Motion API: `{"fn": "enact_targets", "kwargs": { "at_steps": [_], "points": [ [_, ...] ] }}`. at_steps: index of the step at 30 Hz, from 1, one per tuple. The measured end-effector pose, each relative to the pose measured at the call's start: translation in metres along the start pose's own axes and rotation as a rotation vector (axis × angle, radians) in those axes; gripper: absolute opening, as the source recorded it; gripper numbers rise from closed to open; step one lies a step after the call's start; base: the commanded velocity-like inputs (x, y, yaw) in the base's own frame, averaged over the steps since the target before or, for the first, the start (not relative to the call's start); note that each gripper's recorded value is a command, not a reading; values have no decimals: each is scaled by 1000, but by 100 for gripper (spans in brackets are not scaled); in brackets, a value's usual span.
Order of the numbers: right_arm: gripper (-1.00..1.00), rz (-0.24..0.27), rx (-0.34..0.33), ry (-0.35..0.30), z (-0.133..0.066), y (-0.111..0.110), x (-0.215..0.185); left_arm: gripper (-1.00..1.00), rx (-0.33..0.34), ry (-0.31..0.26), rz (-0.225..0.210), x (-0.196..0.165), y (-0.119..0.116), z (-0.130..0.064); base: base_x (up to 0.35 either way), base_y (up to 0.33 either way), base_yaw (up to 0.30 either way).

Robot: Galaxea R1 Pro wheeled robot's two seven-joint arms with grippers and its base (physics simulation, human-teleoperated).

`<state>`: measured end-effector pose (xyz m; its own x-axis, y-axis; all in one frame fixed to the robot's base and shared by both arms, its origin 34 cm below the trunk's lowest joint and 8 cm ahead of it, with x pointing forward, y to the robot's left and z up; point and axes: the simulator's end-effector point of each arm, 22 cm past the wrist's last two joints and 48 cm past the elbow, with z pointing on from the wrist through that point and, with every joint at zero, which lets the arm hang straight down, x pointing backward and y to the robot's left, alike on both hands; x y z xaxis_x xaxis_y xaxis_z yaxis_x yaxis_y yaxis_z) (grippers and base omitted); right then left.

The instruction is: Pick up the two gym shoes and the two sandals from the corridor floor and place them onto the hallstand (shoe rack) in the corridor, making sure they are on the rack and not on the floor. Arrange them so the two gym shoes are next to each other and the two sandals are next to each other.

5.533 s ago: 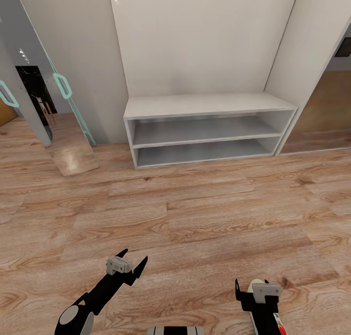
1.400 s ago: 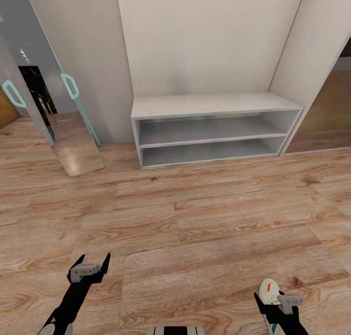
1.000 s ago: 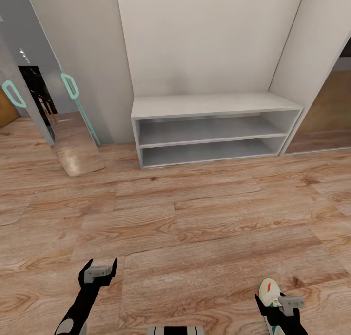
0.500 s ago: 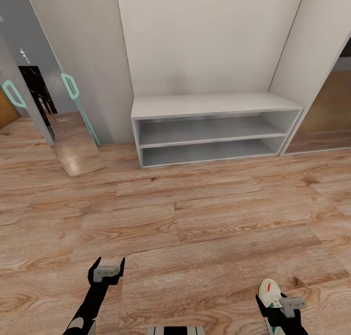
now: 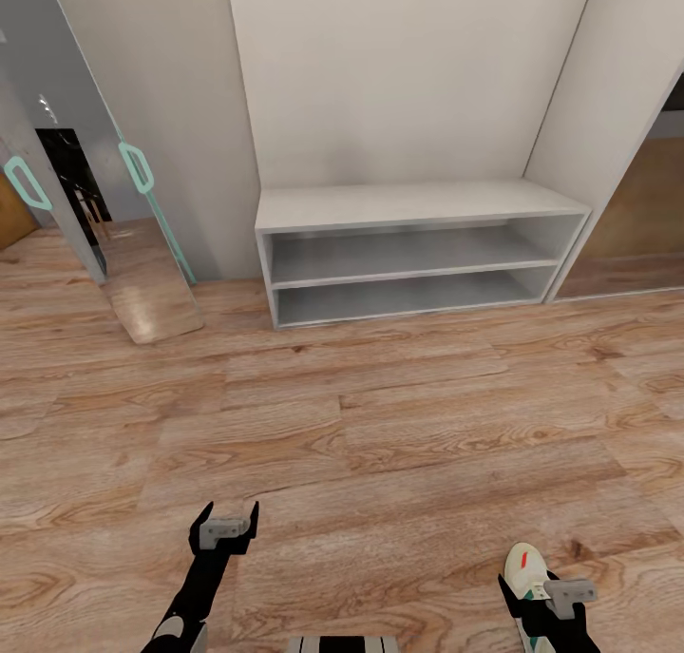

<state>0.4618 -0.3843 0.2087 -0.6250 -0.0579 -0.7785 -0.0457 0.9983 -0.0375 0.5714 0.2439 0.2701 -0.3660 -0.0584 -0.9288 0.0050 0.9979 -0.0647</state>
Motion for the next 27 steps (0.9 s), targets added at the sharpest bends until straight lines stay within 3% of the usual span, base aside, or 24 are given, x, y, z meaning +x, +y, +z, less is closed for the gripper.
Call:
{"fn": "enact_targets", "kwargs": {
  "at_steps": [13, 27],
  "points": [
    [100, 1, -1, 0, 0, 1, 0, 100, -12, 5, -8, 1, 3, 0, 0, 0, 0],
    [100, 3, -3, 57, 1, 3, 28, 100, -17, 65, -10, 34, 5, -3, 0, 0, 0]
  ]
}}
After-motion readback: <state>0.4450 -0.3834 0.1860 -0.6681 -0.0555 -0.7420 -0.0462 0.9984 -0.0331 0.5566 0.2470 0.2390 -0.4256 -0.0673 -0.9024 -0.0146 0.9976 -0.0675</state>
